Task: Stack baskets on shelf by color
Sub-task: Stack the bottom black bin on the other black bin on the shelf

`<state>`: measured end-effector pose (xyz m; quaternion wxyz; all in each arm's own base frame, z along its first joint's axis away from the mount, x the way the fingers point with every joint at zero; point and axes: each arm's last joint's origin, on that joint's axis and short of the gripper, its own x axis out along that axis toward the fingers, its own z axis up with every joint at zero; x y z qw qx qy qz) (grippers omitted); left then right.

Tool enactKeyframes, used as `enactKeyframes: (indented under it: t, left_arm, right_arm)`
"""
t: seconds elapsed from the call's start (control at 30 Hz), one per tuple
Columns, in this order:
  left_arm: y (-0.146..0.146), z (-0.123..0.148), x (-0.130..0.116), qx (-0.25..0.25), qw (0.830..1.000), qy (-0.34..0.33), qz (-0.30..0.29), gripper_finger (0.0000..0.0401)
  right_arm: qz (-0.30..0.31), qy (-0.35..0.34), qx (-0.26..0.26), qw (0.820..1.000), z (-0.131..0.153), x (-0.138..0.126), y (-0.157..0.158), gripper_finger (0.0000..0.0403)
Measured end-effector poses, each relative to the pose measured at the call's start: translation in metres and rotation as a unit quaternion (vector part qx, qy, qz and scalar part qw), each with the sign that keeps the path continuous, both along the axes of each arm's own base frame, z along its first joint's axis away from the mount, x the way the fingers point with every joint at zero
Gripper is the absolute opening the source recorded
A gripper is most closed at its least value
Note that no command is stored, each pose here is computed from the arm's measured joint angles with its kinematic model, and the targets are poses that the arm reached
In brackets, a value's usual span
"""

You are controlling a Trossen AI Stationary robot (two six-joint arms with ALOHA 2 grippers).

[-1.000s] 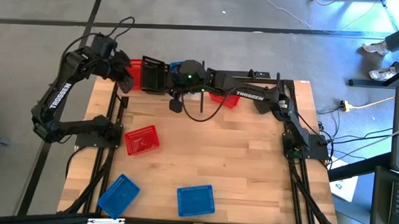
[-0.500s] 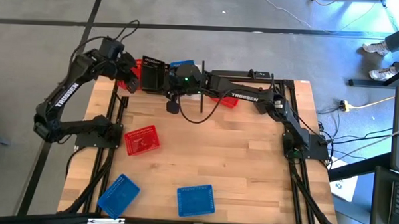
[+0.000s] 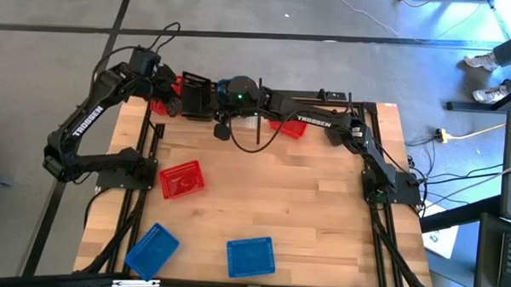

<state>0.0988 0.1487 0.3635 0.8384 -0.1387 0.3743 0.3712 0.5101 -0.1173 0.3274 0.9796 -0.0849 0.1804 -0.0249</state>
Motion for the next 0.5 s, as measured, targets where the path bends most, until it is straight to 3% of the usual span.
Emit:
enactKeyframes:
  t: [0.5]
  left_arm:
    - [0.0026,0.0028,0.0017,0.028,0.999,0.001,-0.016,0.0093]
  right_arm:
    - [0.0,0.001,0.0,1.0,-0.0001,0.0,0.0001,0.0045]
